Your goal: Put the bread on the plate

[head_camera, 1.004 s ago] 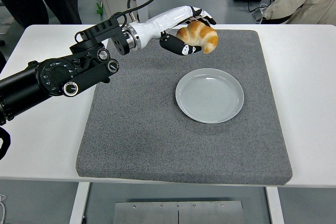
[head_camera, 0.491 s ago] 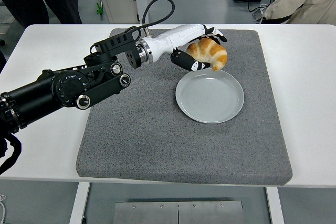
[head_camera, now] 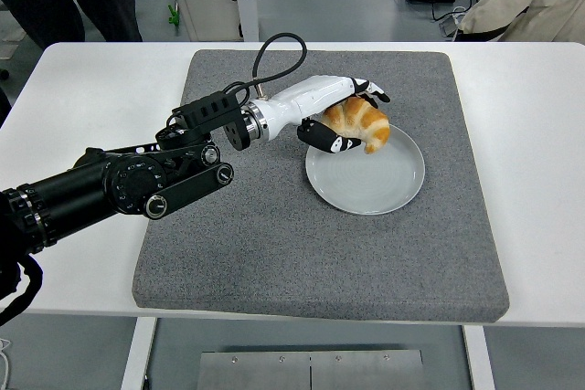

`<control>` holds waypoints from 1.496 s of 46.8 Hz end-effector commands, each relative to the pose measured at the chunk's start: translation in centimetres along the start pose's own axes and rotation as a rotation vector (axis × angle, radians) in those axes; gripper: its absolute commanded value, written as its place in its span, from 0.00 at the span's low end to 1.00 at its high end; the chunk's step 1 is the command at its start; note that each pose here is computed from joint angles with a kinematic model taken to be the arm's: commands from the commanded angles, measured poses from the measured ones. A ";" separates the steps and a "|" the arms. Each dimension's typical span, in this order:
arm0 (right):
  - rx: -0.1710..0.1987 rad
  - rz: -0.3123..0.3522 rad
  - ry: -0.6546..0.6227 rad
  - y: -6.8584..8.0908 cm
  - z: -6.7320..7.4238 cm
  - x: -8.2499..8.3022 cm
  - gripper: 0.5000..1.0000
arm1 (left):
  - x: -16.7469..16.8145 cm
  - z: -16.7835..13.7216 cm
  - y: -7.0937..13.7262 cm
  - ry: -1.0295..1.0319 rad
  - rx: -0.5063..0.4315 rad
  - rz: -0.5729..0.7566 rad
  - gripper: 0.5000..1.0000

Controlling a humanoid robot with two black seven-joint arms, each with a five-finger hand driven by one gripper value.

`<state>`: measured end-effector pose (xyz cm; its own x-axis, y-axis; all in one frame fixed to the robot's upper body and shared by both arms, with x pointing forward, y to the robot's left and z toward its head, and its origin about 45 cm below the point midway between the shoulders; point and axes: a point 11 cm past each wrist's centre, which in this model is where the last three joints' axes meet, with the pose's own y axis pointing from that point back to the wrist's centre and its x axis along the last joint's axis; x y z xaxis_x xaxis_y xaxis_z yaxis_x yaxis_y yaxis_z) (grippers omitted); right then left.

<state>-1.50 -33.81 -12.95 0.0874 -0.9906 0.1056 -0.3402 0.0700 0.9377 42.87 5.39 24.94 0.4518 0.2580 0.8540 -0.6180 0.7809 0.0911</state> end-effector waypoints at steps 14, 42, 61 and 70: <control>0.000 -0.001 0.000 0.0 0.0 0.0 1.00 | -1.9 -0.4 -0.1 0.022 0.018 -0.022 0.47; 0.000 -0.001 0.000 0.0 0.0 0.0 1.00 | -3.7 -1.0 0.1 0.028 0.037 -0.059 0.49; 0.000 0.000 0.000 0.0 0.0 0.0 1.00 | -4.9 -1.4 0.2 0.042 0.055 -0.071 0.54; 0.000 0.000 0.000 0.0 0.0 0.0 1.00 | -5.1 -1.6 0.3 0.045 0.058 -0.074 0.56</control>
<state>-1.50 -33.82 -12.95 0.0875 -0.9905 0.1062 -0.3403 0.0705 0.9377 41.45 5.18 19.97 0.5229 0.2266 0.8218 -0.6175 0.7652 0.1819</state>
